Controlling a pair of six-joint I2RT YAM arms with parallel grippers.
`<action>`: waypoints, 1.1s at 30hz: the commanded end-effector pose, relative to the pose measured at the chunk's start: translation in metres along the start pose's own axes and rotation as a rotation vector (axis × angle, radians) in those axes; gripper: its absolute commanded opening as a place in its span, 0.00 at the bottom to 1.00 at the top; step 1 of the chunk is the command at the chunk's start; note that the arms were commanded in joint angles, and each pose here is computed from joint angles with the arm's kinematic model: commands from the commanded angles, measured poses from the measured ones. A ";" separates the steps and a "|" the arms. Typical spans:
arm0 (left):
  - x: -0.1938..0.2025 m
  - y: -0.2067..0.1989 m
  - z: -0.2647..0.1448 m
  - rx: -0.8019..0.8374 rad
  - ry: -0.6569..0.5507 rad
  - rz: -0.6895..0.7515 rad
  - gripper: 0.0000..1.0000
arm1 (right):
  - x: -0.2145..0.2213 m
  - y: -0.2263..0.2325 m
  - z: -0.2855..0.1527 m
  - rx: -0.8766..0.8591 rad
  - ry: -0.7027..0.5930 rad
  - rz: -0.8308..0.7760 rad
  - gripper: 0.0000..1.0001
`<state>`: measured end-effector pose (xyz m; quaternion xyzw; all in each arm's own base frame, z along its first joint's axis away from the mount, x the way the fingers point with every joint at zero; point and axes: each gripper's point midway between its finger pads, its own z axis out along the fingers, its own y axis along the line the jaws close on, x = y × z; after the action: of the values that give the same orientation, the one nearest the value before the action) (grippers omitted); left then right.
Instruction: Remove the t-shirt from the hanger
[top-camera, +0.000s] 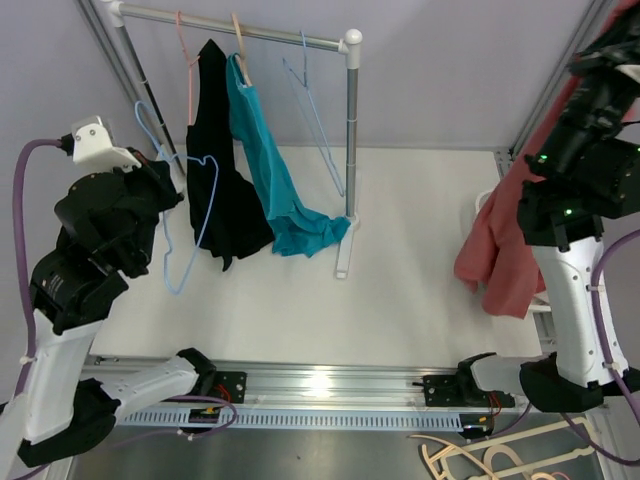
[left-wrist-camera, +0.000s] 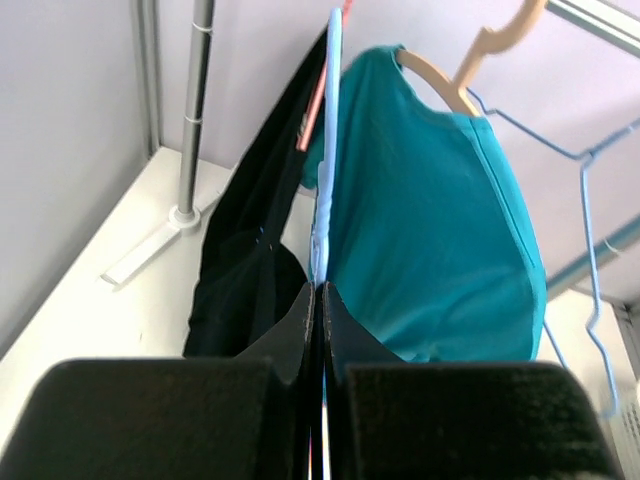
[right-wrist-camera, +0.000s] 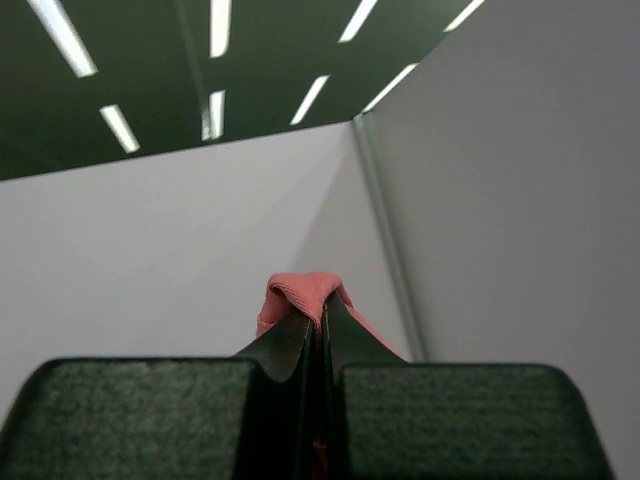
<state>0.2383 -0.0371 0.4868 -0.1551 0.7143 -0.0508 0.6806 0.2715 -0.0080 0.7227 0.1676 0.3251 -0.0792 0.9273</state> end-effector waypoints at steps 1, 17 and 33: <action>-0.021 -0.005 0.011 0.004 -0.070 -0.014 0.01 | -0.052 -0.041 0.017 0.065 -0.165 0.059 0.00; -0.016 -0.014 0.046 -0.020 -0.038 0.005 0.01 | 0.035 -0.131 0.059 0.125 0.151 0.091 0.00; -0.019 -0.013 0.048 -0.003 -0.043 -0.018 0.01 | 0.346 -0.229 -0.199 0.524 1.014 0.258 0.00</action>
<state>0.2959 -0.0419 0.4806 -0.1564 0.7254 -0.0334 0.6695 0.3747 -0.1769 0.3251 0.4010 0.6703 0.0105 0.6243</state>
